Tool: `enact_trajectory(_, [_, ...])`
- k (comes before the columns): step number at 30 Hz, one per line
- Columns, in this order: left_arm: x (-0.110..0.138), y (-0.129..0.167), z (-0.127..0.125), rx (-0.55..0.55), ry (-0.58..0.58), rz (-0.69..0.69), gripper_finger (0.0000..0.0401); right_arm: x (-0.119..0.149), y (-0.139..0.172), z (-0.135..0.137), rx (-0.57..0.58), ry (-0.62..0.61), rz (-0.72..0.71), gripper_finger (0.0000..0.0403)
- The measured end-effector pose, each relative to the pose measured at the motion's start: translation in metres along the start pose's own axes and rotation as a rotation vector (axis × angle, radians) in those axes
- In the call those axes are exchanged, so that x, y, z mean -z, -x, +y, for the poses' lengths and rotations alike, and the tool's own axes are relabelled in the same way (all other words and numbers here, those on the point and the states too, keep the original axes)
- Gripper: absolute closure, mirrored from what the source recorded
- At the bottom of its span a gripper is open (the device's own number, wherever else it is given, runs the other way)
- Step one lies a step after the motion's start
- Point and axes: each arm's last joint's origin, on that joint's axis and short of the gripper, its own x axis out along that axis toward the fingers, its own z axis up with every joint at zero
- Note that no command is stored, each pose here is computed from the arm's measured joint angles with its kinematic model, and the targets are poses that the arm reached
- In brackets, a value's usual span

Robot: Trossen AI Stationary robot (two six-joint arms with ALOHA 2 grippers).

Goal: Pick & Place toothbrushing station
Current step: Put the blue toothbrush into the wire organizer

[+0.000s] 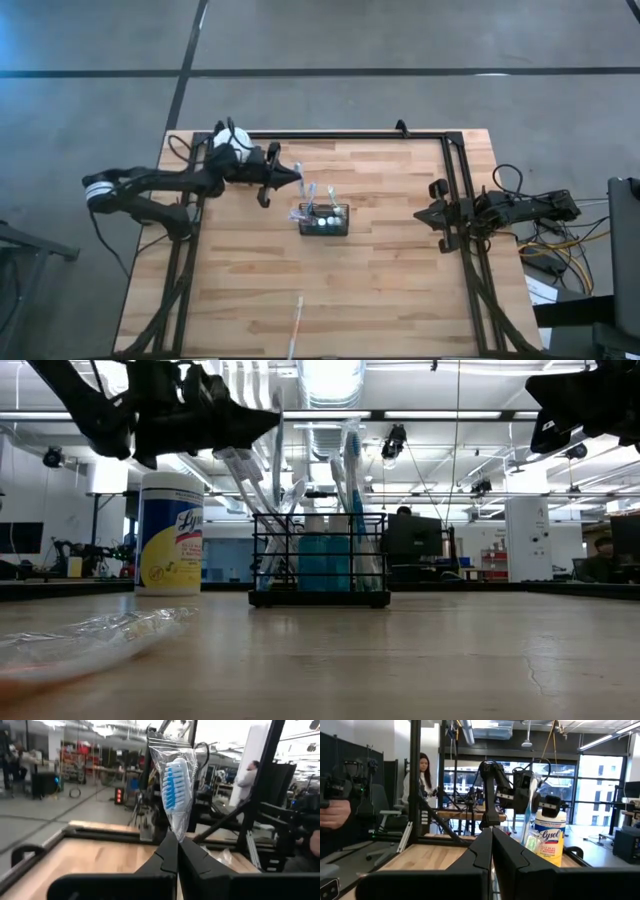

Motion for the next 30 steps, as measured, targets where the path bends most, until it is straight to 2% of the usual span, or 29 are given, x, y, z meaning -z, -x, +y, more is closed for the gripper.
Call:
enact_trajectory(15, [0.014,-0.009,-0.008,0.060,0.029,0.025,0.0401,0.000,0.000,0.000,0.001,0.000,-0.001,0.0394])
enact_trajectory(30, [0.054,-0.005,-0.003,0.006,0.017,0.142,0.0401,0.000,0.000,0.000,0.002,0.000,-0.002,0.0394])
